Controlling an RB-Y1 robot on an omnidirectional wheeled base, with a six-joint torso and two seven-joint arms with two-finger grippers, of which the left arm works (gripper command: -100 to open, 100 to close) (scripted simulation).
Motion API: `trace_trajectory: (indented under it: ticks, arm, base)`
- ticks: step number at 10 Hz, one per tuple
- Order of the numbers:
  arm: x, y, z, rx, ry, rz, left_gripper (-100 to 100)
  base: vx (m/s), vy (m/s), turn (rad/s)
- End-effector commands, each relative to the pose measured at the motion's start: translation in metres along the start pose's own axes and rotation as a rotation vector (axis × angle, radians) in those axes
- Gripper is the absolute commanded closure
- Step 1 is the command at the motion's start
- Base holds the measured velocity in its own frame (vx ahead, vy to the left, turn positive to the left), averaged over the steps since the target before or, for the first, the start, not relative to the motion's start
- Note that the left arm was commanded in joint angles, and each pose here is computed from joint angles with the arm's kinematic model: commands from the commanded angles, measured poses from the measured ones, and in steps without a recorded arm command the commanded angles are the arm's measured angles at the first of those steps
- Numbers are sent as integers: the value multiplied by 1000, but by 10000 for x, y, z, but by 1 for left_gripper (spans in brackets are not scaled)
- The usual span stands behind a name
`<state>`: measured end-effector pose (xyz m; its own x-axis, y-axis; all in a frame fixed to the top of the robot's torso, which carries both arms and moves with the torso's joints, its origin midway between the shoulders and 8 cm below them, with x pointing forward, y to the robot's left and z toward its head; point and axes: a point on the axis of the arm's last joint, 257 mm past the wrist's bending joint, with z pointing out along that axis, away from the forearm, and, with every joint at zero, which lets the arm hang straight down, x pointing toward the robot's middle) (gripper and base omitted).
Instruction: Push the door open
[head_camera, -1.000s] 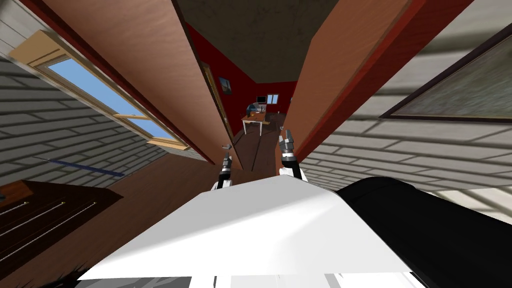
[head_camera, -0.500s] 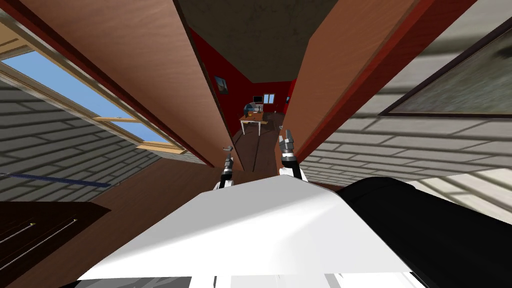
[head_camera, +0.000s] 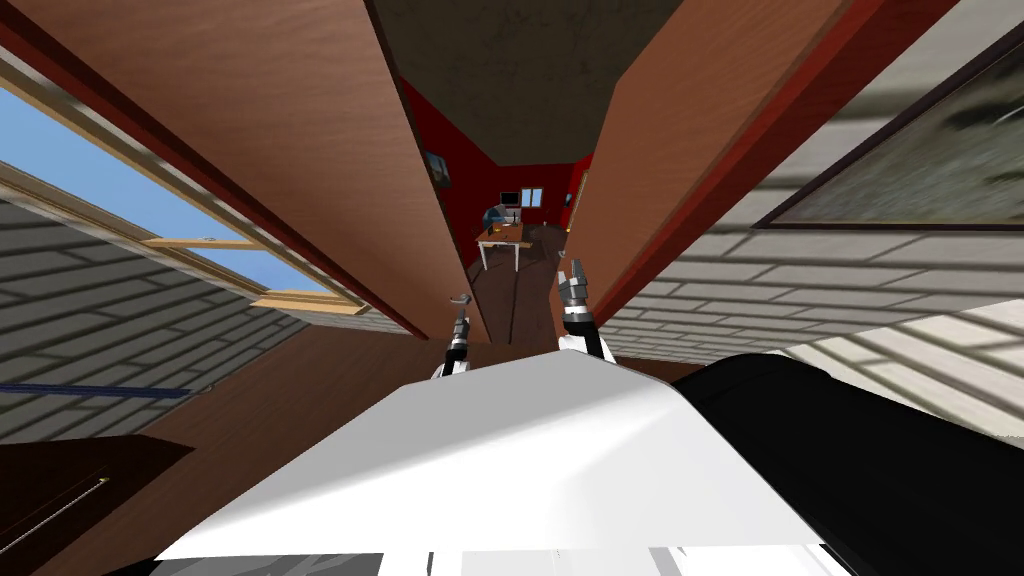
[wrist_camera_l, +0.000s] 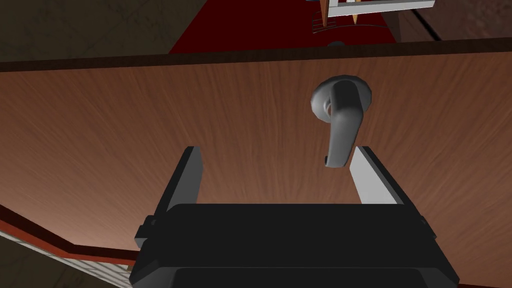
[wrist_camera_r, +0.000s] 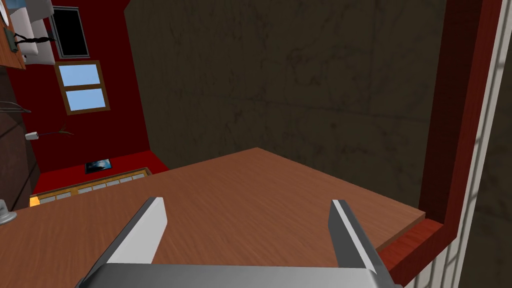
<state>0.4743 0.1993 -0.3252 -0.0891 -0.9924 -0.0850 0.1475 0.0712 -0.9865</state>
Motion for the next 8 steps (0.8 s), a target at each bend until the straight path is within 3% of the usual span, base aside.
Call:
trace_trajectory:
  ticks: [1, 8]
  arm:
    - [58, 79, -13, -19, 4, -6, -100]
    - [339, 396, -64, -87, 19, -41, -100]
  base:
    - [36, 188, -149]
    - [5, 189, -114]
